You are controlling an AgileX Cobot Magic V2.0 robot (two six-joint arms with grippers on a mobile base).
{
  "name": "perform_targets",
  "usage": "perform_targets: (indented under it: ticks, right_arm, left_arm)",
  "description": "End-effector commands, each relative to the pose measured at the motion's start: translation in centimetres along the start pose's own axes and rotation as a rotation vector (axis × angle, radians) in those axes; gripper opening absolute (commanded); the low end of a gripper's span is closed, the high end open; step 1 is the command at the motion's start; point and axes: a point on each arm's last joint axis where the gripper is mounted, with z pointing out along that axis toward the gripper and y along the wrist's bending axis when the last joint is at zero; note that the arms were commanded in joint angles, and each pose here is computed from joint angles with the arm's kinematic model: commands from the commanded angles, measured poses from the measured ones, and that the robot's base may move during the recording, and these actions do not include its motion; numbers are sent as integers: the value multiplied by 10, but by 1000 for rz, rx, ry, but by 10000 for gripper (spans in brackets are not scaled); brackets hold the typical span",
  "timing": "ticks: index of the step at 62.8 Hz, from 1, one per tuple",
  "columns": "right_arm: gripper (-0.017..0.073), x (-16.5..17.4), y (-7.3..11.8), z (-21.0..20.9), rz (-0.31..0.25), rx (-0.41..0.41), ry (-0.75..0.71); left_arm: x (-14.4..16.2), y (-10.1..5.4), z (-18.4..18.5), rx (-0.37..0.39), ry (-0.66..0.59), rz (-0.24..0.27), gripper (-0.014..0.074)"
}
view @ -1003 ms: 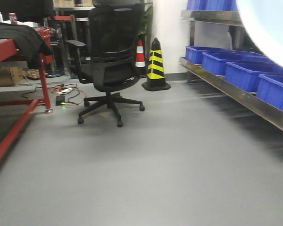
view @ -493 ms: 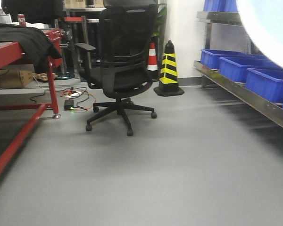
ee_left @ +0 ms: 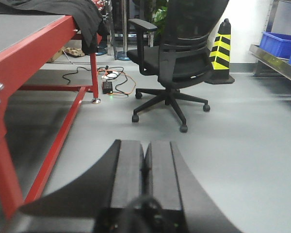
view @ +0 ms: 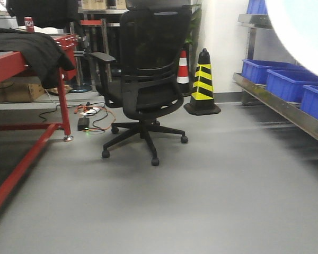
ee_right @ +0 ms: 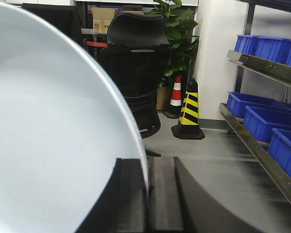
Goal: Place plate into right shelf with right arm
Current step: 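Drive the base up to the steel shelf with blue bins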
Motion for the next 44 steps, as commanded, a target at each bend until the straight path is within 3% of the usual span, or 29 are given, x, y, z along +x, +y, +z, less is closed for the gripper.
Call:
perform_targets:
  ticks: [1,44]
  right_arm:
    - [53,-17,-2,-1,-2,21,-110]
    - [53,-17,-2,-1,-2,21,-110]
  left_arm:
    - [-5,0,0,2,-80,-1,-47]
    - [-5,0,0,2,-80,-1,-47]
